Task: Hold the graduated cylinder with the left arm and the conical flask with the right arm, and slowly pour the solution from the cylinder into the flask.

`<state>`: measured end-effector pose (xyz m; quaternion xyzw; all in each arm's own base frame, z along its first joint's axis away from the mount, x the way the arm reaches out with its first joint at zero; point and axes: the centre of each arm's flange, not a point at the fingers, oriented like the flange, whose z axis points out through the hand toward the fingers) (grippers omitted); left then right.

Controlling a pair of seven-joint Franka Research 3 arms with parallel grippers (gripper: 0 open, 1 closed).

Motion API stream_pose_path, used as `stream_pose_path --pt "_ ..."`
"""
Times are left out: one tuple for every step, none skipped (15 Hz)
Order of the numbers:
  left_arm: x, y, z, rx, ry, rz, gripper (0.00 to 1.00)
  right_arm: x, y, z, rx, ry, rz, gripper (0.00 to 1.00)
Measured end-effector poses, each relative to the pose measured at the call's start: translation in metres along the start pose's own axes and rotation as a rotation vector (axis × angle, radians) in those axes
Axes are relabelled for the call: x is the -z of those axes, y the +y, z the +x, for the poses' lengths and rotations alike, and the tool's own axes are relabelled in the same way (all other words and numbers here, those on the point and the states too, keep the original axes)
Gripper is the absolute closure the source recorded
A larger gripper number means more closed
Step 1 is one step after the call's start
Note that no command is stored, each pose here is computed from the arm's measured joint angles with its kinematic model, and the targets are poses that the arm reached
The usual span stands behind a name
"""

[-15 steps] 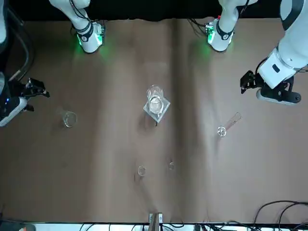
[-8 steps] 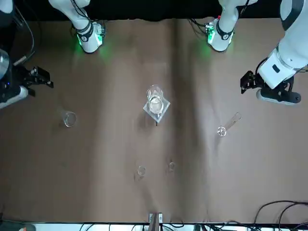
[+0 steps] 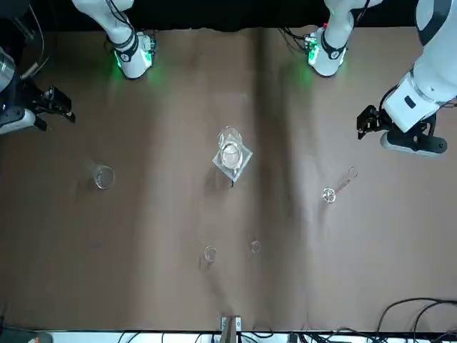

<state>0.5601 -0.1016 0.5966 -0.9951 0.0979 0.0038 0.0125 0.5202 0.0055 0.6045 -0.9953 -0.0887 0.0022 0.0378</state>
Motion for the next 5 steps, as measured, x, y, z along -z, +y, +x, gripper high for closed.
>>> stream_pose_path --pt "0.0000 0.0000 0.0000 0.000 0.000 0.000 0.00 0.0018 0.0011 -0.0031 0.001 0.003 -0.016 0.00" --pt "0.0000 0.0000 0.0000 0.000 0.000 0.000 0.00 0.0037 0.0019 -0.0048 0.000 0.005 -0.025 0.00" --pt "0.0000 0.0000 0.0000 0.000 0.000 0.000 0.00 0.0051 0.0028 -0.0057 -0.002 0.007 -0.031 0.00" --pt "0.0000 0.0000 0.0000 0.000 0.000 0.000 0.00 0.0054 0.0037 -0.0060 -0.003 0.008 -0.033 0.00" --pt "0.0000 0.0000 0.0000 0.000 0.000 0.000 0.00 0.0051 0.0044 -0.0061 -0.004 0.007 -0.033 0.00"
